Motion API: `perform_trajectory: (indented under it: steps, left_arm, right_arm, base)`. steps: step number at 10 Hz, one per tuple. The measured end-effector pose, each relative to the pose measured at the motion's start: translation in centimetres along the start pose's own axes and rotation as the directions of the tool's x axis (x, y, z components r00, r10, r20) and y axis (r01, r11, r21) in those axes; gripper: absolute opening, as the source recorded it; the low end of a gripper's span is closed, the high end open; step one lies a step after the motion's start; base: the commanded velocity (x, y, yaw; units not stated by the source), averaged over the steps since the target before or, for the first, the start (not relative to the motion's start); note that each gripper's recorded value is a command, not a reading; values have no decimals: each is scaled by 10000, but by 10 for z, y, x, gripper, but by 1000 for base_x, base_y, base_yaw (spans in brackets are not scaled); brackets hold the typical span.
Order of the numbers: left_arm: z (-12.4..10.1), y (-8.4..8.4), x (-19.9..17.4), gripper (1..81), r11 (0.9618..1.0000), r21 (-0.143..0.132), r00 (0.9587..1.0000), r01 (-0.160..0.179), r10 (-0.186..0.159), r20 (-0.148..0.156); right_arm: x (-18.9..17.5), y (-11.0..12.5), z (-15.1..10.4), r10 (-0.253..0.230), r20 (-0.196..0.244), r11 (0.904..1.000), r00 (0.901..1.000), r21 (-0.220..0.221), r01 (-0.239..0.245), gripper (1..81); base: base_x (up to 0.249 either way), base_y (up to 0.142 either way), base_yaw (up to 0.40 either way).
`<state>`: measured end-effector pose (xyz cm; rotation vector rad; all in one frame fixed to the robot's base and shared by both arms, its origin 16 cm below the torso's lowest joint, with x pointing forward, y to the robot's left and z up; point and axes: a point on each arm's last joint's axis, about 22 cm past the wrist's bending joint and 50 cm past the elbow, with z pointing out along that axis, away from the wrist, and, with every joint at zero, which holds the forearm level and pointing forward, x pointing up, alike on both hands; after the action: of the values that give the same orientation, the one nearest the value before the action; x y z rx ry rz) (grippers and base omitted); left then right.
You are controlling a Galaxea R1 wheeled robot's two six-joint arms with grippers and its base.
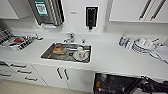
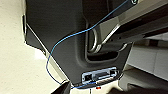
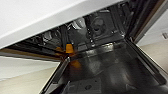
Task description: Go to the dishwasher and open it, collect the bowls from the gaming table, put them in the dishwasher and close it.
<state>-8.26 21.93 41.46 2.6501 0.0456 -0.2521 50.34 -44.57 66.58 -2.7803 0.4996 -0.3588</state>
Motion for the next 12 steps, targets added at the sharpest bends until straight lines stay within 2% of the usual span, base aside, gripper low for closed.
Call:
perform_trajectory:
  steps: [2,4,6,9,12]
  left_arm:
    - [0,-1,2,811,10000,29,10000,-7,7,-15]
    - [0,-3,-2,811,10000,76,10000,6,-6,22]
    - [0,-3,1,811,10000,79,10000,-37,37,-13]
    - [0,-3,4,811,9999,80,10000,-62,62,-42]
    - [2,-1,10,811,9999,45,9999,-122,123,-112]
  right_arm:
    - [-67,49,0,20,1107,9972,9939,-739,62,811]
    - [-114,88,-12,-40,1808,9923,9835,-1207,262,811]
    - [-162,126,-29,113,2410,9864,9705,-1620,287,811]
    - [-226,158,-43,323,3083,9841,9507,-1759,237,811]
    - [-316,182,-40,680,3890,9849,9187,-1729,3,811]
  base:
    - [0,0,0]
    - [0,0,0]
    - [0,0,0]
    - [0,0,0]
    - [0,0,0]
